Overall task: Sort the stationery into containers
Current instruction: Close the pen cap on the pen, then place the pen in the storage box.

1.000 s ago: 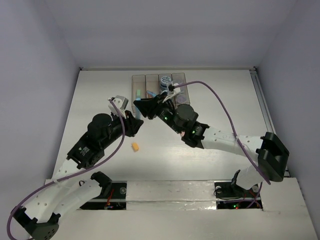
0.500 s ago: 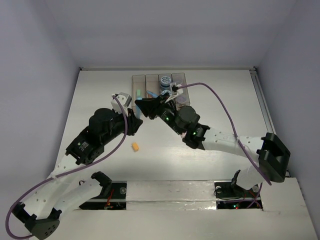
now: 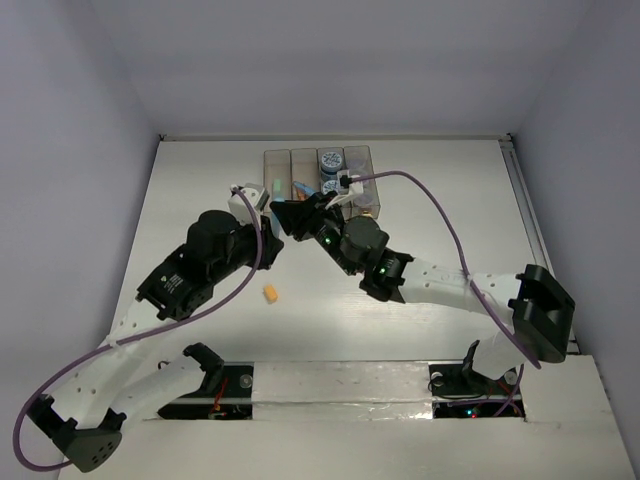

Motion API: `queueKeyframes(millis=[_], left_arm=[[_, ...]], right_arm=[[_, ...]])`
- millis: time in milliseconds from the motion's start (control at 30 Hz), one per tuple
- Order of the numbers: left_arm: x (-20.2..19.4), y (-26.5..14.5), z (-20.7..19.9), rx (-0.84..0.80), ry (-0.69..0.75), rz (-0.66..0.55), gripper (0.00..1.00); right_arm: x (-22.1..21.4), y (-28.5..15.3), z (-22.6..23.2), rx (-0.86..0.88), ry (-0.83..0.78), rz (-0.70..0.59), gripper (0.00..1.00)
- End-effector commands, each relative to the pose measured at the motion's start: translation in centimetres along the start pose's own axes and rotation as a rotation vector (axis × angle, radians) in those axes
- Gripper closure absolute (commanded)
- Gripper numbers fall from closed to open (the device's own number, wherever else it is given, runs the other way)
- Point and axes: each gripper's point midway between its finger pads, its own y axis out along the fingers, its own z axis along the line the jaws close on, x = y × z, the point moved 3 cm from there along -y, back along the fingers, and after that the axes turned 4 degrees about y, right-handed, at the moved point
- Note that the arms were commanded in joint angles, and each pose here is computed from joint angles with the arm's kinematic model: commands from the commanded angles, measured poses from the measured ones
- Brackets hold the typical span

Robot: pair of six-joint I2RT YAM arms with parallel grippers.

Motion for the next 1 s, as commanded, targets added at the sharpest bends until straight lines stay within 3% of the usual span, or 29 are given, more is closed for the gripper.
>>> queueKeyframes(millis=[0, 300, 400, 433, 533, 600, 633, 767, 967], left_arm=[[14.4, -3.6, 0.6, 0.103, -0.068, -0.572, 1.0], [11.2, -2.4, -0.9, -0.025, -0.069, -0.492, 1.0], [9.1, -1.9, -0.8, -0.037, -0.078, -0.446, 0.73], [8.7, -2.2, -0.8, -0.044, -0.078, -0.447, 0.56], [7.0, -2.4, -0.5, -0.044, -0.082, -0.416, 0.34], [5.9, -2.5, -0.2, -0.033, -0.078, -0.396, 0.28], [5.7, -3.0, -0.2, -0.039, -0.07, -0.406, 0.01], [3.9, -3.4, 0.7, -0.001, -0.065, -0.38, 0.01], [2.4, -4.4, 3.0, 0.129, -0.074, -0.396, 0.01]], right_arm=[[-12.2, -5.3, -1.1, -0.017, -0.069, 0.455, 1.0], [-6.8, -1.9, -2.2, -0.014, -0.027, 0.343, 1.0], [-3.7, 0.3, -2.6, -0.024, -0.025, 0.274, 1.0], [-3.2, 0.9, -2.8, -0.026, -0.026, 0.259, 1.0], [-0.4, 2.9, -2.9, -0.032, -0.029, 0.193, 1.0], [0.8, 4.3, -4.2, -0.051, -0.024, 0.165, 1.0], [1.9, 5.1, -3.8, -0.039, -0.015, 0.141, 1.0], [4.0, 7.8, -5.7, -0.067, -0.032, 0.091, 1.0], [2.5, 11.9, -11.7, -0.173, -0.127, 0.138, 1.0]])
